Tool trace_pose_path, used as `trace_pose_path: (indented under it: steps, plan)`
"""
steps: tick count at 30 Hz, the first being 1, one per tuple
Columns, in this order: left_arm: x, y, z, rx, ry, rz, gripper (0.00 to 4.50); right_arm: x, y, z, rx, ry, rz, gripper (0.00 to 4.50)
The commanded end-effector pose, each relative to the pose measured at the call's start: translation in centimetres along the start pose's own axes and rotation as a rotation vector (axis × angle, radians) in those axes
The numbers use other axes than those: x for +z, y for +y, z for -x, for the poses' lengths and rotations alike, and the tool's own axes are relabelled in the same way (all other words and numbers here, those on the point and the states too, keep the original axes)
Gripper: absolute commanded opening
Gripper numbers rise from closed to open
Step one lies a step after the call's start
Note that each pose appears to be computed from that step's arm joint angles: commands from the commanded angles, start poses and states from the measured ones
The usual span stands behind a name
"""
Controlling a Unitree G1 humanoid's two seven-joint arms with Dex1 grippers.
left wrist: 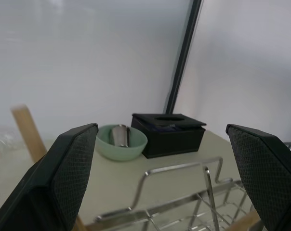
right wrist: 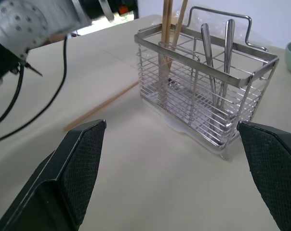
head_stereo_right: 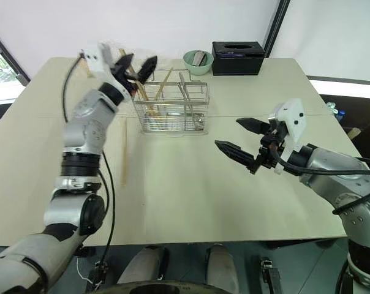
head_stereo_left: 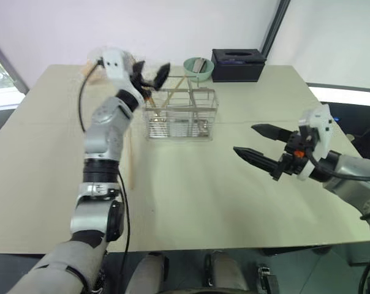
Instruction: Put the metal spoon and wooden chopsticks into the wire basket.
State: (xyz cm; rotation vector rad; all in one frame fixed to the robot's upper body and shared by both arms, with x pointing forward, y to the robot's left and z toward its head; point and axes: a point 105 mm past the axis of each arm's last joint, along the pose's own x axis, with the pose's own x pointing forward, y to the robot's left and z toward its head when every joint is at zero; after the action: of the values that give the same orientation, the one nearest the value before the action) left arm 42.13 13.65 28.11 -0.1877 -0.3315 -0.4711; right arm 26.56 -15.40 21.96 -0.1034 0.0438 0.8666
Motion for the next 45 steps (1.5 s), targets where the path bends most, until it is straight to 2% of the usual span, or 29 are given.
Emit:
trace_pose_path:
  steps: [1,4,6,8,9,11,13,15,19,25,33,45]
  plan:
    - [5.2,2.2,0.9,0.077,-0.046,-0.042,4.48,0.8,0.0,-0.3,0.018,-0.028,0.037,4.5]
    - [6.7,4.3,2.1,0.195,0.027,-0.055,4.48,0.7,-0.1,-0.6,0.031,-0.031,0.035,4.5]
    - [6.1,5.4,2.9,0.292,0.142,-0.021,4.48,0.5,-0.1,-0.8,0.038,-0.03,0.027,4.5]
    - [4.6,5.6,3.9,0.362,0.294,0.006,4.48,0.2,-0.1,-0.8,0.043,-0.029,0.009,4.5]
    - [3.8,5.4,4.4,0.382,0.351,0.073,4.48,-0.1,0.0,-0.8,0.046,-0.025,-0.004,4.5]
    - [1.5,4.8,6.3,0.418,0.542,0.099,4.48,-0.7,0.5,-1.0,0.075,-0.008,0.005,4.5]
    - [-0.3,4.7,8.0,0.459,0.659,0.098,4.48,-0.7,0.8,-1.2,0.095,-0.007,0.012,4.5]
    - [-2.5,4.8,9.3,0.481,0.754,0.093,4.48,-0.1,0.5,-1.5,0.087,-0.034,0.0,4.5]
    - [-5.3,5.2,10.2,0.528,0.872,0.088,4.48,0.2,0.2,-1.7,0.073,-0.071,-0.031,4.5]
    - [-7.3,5.4,11.1,0.561,0.963,0.072,4.48,-0.4,0.6,-1.6,0.068,-0.062,-0.026,4.5]
    - [-10.9,4.3,11.2,0.512,1.087,0.18,4.48,0.0,0.7,-0.9,0.041,-0.07,-0.03,4.5]
    - [-12.7,5.7,10.1,0.534,1.11,0.252,4.48,0.1,1.4,-0.9,0.024,-0.085,-0.037,4.5]
